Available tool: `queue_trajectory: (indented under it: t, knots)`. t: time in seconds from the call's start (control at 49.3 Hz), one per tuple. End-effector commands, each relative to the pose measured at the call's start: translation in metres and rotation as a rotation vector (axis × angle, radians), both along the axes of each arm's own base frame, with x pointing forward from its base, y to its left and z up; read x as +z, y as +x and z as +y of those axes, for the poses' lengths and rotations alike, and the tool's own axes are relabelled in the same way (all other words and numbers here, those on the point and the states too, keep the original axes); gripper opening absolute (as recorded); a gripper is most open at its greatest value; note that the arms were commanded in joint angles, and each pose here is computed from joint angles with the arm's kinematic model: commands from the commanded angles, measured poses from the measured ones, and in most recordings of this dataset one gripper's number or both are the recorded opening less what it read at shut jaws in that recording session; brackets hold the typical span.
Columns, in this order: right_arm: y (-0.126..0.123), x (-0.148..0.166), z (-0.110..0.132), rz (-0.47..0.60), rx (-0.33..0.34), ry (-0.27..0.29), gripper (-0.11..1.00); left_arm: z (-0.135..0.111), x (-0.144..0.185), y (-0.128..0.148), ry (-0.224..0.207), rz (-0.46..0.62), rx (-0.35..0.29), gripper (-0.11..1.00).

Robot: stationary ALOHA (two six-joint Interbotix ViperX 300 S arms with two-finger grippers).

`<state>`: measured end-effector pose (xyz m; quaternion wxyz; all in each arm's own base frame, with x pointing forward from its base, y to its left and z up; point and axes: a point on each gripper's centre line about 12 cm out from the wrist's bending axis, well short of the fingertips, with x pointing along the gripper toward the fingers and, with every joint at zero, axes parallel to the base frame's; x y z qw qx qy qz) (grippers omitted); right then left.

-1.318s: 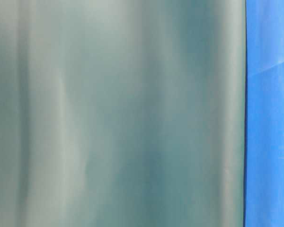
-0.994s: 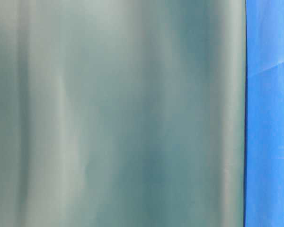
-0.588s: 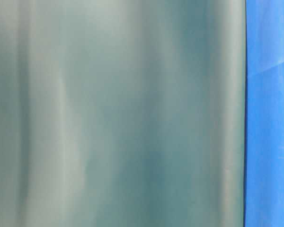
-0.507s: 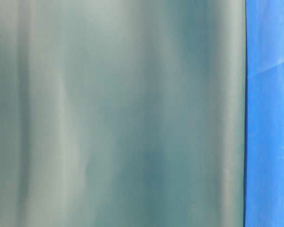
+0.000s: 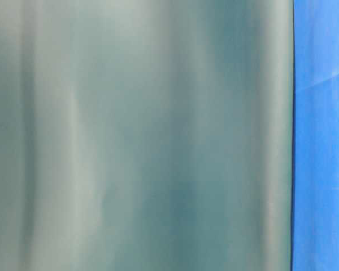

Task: Handover the blue block to the right arm after grasping it with the left arm, then place it in the designated position.
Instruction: 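Open both grippers wide at their start positions, then move the open left gripper toward the blue cube and lower over it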

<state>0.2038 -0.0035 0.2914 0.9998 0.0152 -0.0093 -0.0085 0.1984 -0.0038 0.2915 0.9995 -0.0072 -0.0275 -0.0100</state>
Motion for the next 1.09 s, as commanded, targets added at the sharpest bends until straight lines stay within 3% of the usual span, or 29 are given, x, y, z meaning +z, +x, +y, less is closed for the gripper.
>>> queue_trajectory:
  t: [0.0, 0.304, 0.527, 0.791, 1.075]
  knots:
    - [0.003, 0.010, -0.002, -0.020, -0.009, 0.004, 0.97, 0.000, 0.004, 0.001, 0.001, -0.011, 0.000, 0.92]
    - [0.003, 0.010, -0.002, -0.020, -0.010, 0.006, 0.97, -0.001, 0.001, 0.007, -0.002, -0.009, -0.002, 0.92]
    - [0.003, 0.010, -0.002, -0.022, -0.012, 0.006, 0.97, -0.004, -0.004, 0.028, -0.004, -0.012, -0.017, 0.92]
    - [0.005, 0.008, -0.002, -0.011, -0.012, 0.006, 0.97, -0.012, -0.008, 0.073, -0.024, -0.021, -0.040, 0.92]
    - [0.005, 0.008, -0.002, -0.014, -0.011, 0.003, 0.97, -0.021, -0.009, 0.142, -0.030, 0.024, -0.056, 0.92]
